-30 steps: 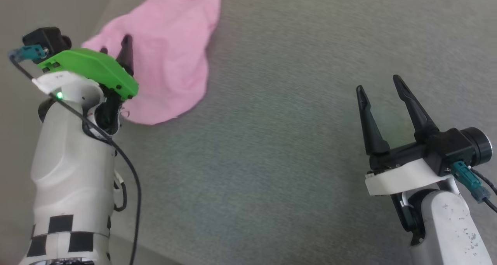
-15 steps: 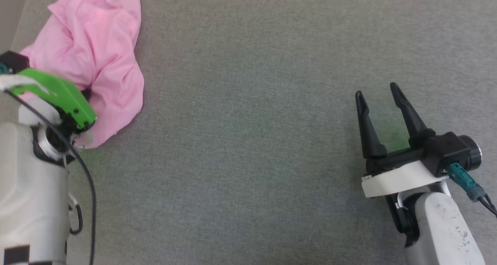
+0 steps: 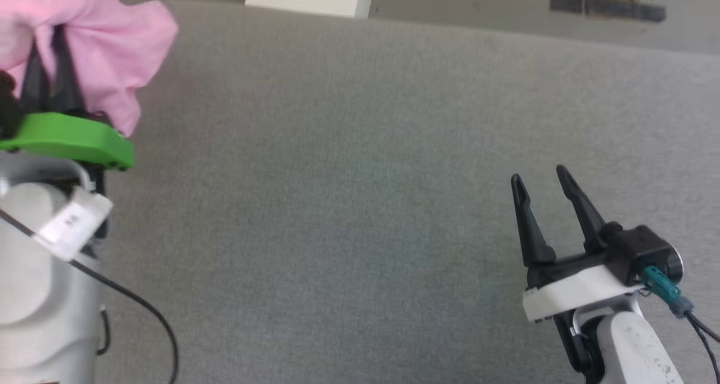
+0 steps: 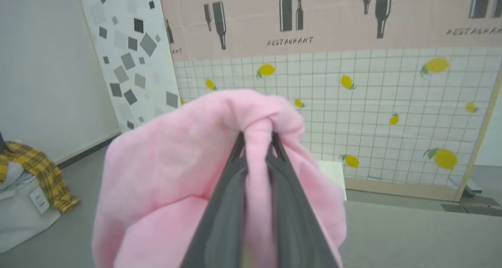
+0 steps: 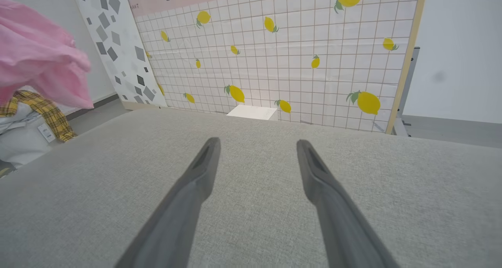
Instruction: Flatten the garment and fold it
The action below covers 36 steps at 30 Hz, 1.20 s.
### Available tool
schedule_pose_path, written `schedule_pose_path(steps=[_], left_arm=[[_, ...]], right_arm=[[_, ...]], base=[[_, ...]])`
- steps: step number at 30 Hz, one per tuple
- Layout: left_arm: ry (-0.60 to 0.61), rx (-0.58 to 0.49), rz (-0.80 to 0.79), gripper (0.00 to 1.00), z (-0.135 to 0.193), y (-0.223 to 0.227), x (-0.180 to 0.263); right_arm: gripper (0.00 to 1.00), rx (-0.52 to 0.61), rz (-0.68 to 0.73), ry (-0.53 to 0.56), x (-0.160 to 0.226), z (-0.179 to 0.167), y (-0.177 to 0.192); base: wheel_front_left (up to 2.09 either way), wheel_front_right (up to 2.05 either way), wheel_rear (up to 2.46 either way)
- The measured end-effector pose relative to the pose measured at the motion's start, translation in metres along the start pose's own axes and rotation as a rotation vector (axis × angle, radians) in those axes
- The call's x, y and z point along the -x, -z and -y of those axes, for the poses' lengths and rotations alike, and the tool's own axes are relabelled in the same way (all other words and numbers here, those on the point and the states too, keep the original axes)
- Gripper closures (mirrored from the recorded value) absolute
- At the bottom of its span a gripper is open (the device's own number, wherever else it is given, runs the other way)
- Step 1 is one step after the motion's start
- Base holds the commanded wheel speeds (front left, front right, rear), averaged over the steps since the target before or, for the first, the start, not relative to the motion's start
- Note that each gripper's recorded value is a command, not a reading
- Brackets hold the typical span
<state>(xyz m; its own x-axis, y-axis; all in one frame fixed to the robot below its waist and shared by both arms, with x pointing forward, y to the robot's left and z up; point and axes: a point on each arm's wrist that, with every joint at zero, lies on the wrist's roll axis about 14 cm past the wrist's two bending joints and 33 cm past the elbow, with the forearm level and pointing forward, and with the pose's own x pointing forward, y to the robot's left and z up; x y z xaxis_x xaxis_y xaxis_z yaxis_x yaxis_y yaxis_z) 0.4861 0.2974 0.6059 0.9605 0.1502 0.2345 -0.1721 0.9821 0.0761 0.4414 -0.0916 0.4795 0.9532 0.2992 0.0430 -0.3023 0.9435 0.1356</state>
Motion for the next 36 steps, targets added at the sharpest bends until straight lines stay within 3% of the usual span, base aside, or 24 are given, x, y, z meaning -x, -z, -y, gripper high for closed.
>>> schedule_pose_path(steps=[7, 16, 21, 25, 30, 34, 35, 36], left_arm=[[0.172, 0.117, 0.236, 1.0, 0.079, -0.078, 0.015], [0.555, 0.327, 0.22, 1.0, 0.237, -0.1, 0.049], [0.821, 0.349, -0.023, 1.0, 0.327, -0.053, 0.091], [0.995, 0.259, -0.353, 1.0, 0.374, 0.018, 0.143], [1.099, 0.018, -0.814, 1.0, 0.377, 0.112, 0.207], [1.108, -0.076, -1.027, 1.0, 0.364, 0.143, 0.231], [1.107, -0.077, -1.037, 0.95, 0.364, 0.143, 0.231], [1.099, -0.063, -1.03, 0.37, 0.364, 0.14, 0.228]], right_arm=[[0.0, 0.033, 0.065, 0.049, 0.033, 0.008, -0.033], [0.0, 0.08, 0.147, 0.195, 0.078, 0.047, -0.073], [0.0, 0.09, 0.146, 0.297, 0.108, 0.072, -0.076], [0.0, 0.098, 0.154, 0.362, 0.127, 0.087, -0.08], [0.0, 0.099, 0.152, 0.409, 0.14, 0.097, -0.081], [0.0, 0.097, 0.137, 0.414, 0.139, 0.099, -0.076], [0.0, 0.097, 0.136, 0.412, 0.138, 0.099, -0.076], [0.0, 0.096, 0.133, 0.406, 0.136, 0.098, -0.075]], base=[[0.0, 0.0, 0.0], [0.0, 0.0, 0.0], [0.0, 0.0, 0.0], [0.0, 0.0, 0.0], [0.0, 0.0, 0.0], [0.0, 0.0, 0.0], [0.0, 0.0, 0.0], [0.0, 0.0, 0.0]])
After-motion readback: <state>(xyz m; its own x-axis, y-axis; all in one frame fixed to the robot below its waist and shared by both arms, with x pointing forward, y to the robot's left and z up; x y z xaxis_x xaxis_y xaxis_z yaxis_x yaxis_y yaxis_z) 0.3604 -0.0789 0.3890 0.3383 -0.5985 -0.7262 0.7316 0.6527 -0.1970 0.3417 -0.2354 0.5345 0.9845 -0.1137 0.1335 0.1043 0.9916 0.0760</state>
